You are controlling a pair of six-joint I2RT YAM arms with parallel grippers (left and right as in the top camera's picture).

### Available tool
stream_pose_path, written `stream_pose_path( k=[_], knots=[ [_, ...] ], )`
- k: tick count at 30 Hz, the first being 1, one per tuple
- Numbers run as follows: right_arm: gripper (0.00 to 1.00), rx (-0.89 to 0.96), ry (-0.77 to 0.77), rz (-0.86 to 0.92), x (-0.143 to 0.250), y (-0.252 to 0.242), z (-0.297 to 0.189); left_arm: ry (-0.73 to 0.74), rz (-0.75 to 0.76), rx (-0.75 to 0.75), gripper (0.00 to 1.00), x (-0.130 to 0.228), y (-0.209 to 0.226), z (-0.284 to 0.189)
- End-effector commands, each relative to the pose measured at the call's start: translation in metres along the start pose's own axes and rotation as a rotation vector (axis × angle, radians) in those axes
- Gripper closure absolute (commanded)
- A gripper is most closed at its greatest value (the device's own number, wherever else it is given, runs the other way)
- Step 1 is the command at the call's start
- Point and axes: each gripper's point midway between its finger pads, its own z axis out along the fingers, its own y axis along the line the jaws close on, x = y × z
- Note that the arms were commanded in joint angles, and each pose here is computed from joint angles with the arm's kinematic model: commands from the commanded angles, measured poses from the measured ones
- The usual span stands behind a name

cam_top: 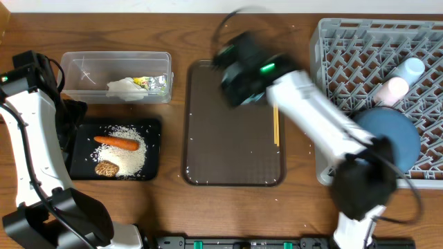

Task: Sort waste into correct bins and load items into the dishwasher rack
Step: 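Carry the light-blue bowl with the right gripper into the rack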

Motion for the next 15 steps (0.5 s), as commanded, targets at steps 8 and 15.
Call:
stream_pose_path(
  k=[8, 15],
  knots=[
    [0.99, -0.351, -0.378, 0.323, -0.008, -0.130, -0.155, -0.003, -0.016, -0.004, 0.02, -0.001, 0.003, -0.001],
    [0.99, -0.318, -0.572, 0.403, 0.030, -0.210, -0.227, -0.003, -0.016, -0.004, 0.02, -0.001, 0.003, -0.001]
  ],
)
